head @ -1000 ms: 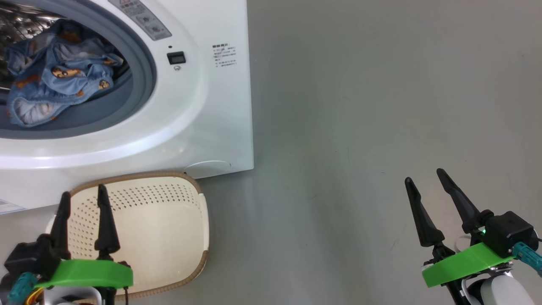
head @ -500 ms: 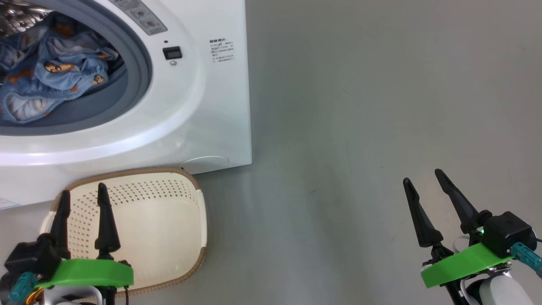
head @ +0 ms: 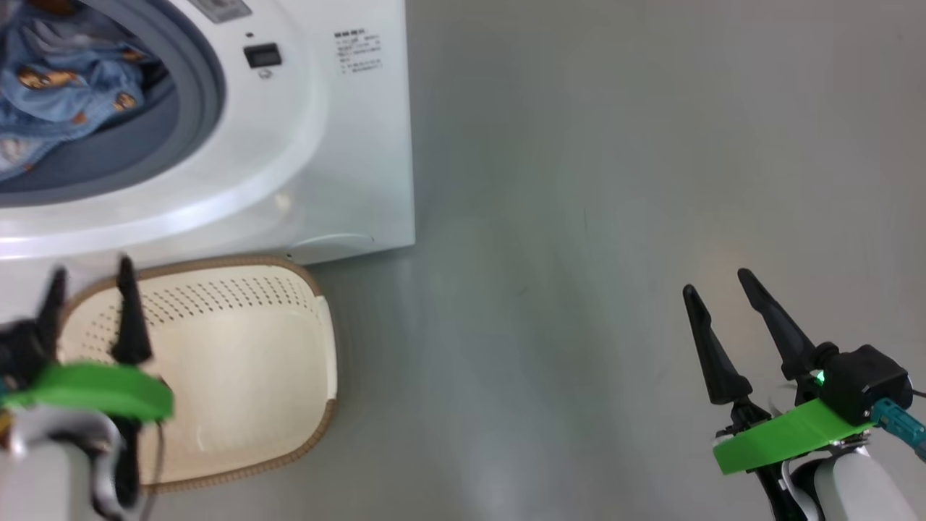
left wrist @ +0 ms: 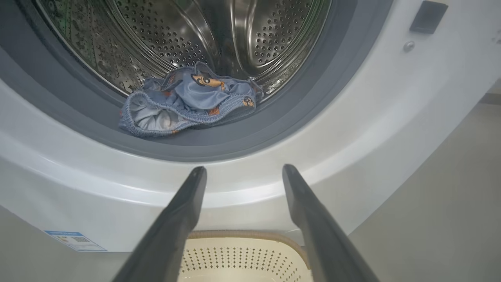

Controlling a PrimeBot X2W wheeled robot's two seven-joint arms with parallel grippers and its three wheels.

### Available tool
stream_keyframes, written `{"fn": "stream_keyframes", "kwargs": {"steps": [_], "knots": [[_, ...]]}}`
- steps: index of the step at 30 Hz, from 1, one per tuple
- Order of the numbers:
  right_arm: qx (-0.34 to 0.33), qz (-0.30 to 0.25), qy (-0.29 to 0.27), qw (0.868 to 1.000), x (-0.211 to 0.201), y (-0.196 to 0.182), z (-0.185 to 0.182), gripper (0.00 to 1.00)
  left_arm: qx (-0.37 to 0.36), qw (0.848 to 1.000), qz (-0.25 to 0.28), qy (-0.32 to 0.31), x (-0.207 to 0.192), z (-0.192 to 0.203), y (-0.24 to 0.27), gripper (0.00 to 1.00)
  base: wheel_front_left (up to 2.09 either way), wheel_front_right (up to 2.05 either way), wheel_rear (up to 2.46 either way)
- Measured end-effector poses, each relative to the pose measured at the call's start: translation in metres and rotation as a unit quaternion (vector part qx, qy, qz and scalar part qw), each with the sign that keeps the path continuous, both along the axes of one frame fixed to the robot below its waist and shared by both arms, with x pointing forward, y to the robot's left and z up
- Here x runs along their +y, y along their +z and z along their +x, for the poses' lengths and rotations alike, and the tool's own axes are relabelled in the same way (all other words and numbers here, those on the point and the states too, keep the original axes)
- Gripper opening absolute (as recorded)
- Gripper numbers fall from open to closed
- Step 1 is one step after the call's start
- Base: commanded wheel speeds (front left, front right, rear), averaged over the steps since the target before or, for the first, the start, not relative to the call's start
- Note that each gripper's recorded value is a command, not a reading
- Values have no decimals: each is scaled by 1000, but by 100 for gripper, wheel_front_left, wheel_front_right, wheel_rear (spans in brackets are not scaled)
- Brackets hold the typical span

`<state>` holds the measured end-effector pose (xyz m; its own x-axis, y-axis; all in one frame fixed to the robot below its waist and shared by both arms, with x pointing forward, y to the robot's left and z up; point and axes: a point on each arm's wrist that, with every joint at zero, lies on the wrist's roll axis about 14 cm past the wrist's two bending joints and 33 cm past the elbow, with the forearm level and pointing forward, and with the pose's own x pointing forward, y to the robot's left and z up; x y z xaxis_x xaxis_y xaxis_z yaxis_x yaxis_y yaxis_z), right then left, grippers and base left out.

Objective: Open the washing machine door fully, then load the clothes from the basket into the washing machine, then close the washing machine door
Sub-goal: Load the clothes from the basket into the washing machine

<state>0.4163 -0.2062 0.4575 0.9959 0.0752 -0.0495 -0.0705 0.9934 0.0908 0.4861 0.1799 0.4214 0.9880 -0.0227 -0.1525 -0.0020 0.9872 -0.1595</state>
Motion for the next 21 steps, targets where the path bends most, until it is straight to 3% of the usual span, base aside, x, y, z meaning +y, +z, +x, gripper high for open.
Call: {"fn": "stream_keyframes", "kwargs": {"steps": [12, 21], "knots": [[27, -6, -7, 1000, -6, -26, 18, 100, 32, 995, 86, -31, 23, 102, 7, 100, 0, 0, 0], [47, -8, -22, 999, -16, -43, 24, 100, 89, 987, 130, -44, 29, 159, -16, 100, 0, 0, 0]]}}
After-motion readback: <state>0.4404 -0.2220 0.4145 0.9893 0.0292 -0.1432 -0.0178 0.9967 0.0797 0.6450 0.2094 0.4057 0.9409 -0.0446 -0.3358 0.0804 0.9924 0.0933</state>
